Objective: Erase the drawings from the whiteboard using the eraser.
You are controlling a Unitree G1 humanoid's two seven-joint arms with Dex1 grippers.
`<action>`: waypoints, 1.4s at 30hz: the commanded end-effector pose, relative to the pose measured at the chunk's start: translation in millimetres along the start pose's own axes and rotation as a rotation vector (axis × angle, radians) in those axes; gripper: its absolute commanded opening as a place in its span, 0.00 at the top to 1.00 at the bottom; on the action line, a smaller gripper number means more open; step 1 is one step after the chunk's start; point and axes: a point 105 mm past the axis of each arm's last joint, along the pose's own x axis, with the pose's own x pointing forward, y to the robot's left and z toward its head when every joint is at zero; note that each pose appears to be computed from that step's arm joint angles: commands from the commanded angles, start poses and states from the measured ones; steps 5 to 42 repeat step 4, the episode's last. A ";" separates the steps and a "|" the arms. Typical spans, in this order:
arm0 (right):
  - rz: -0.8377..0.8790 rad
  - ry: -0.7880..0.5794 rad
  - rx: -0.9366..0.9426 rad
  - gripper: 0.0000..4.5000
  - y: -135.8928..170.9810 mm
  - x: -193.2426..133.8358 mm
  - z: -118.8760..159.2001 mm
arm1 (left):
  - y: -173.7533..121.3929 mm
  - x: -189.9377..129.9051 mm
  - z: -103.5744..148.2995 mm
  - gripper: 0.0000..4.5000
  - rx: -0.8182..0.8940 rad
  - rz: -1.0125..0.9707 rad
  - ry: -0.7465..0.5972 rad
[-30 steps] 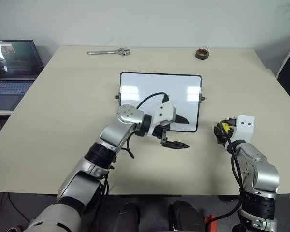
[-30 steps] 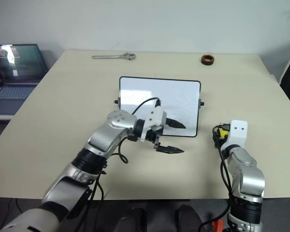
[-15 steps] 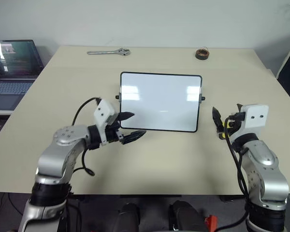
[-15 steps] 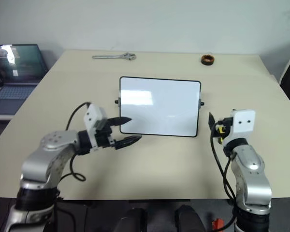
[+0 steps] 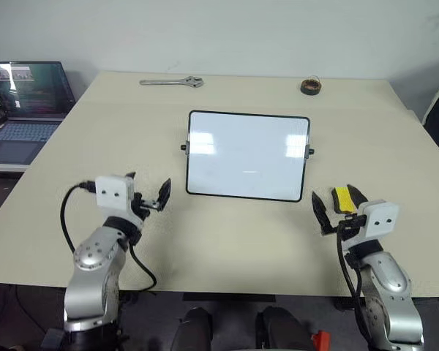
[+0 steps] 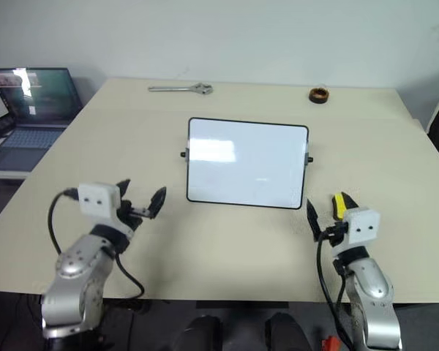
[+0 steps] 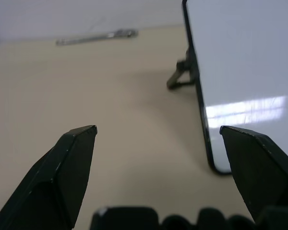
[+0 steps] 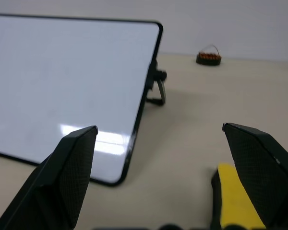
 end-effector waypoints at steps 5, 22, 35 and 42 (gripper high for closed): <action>-0.095 -0.041 -0.003 0.01 -26.0 -2.5 16.3 | 6.9 -6.9 -9.9 0.00 -0.009 0.102 0.014; -0.095 -0.041 -0.003 0.01 -26.0 -2.5 16.3 | 6.9 -6.9 -9.9 0.00 -0.009 0.102 0.014; -0.095 -0.041 -0.003 0.01 -26.0 -2.5 16.3 | 6.9 -6.9 -9.9 0.00 -0.009 0.102 0.014; -0.095 -0.041 -0.003 0.01 -26.0 -2.5 16.3 | 6.9 -6.9 -9.9 0.00 -0.009 0.102 0.014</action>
